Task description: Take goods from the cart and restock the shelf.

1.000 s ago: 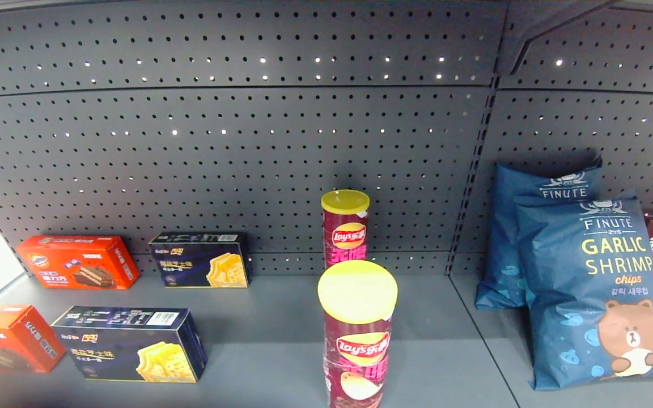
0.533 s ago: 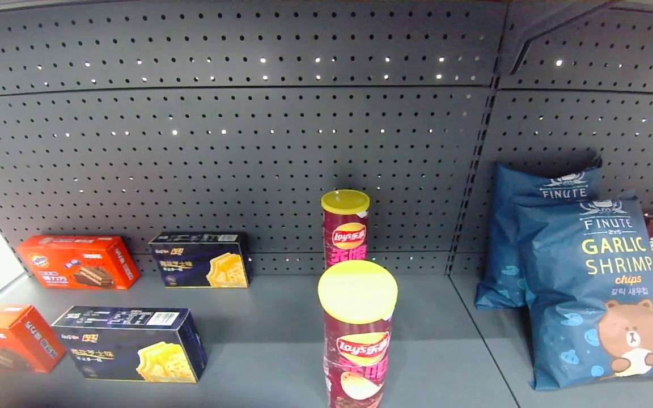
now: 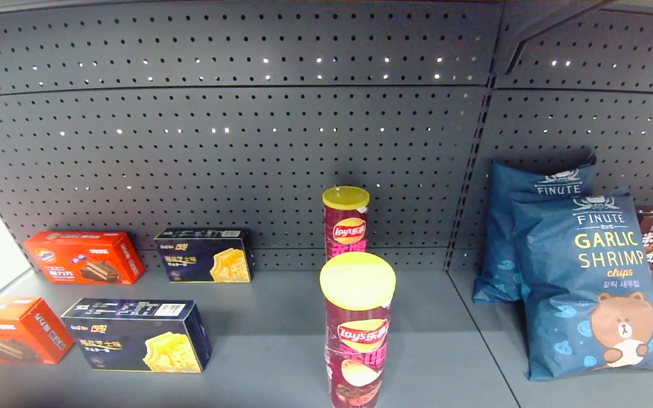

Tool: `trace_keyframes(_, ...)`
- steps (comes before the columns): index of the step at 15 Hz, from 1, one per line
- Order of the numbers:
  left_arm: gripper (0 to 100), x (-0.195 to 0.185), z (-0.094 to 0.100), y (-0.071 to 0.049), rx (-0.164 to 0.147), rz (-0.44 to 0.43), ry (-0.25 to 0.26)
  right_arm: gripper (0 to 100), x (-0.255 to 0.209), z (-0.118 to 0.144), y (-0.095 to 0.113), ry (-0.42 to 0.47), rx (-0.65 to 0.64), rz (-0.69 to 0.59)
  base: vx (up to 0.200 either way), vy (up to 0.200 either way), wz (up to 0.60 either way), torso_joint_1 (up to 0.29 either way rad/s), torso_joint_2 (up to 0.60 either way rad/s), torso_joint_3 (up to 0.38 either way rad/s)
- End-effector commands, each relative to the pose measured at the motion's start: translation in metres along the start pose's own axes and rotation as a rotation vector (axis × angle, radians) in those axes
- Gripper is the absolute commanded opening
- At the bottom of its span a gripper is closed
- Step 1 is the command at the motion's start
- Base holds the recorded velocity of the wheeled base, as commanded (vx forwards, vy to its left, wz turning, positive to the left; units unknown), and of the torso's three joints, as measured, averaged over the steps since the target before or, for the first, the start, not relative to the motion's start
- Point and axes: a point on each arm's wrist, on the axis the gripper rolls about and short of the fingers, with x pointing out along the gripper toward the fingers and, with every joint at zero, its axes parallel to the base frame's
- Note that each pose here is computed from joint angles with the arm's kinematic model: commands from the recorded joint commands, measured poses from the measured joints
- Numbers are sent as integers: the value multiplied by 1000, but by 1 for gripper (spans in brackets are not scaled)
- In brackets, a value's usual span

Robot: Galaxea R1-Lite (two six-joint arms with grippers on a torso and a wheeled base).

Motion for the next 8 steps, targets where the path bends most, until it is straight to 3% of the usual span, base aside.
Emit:
trace_keyframes(1,100,0,0,0,0,0,2,100,0,0,0,1,0,1,0,0,0,0,0,0)
trace_keyframes(8,100,0,0,0,-6,2,1,100,0,0,0,1,0,1,0,0,0,0,0,0)
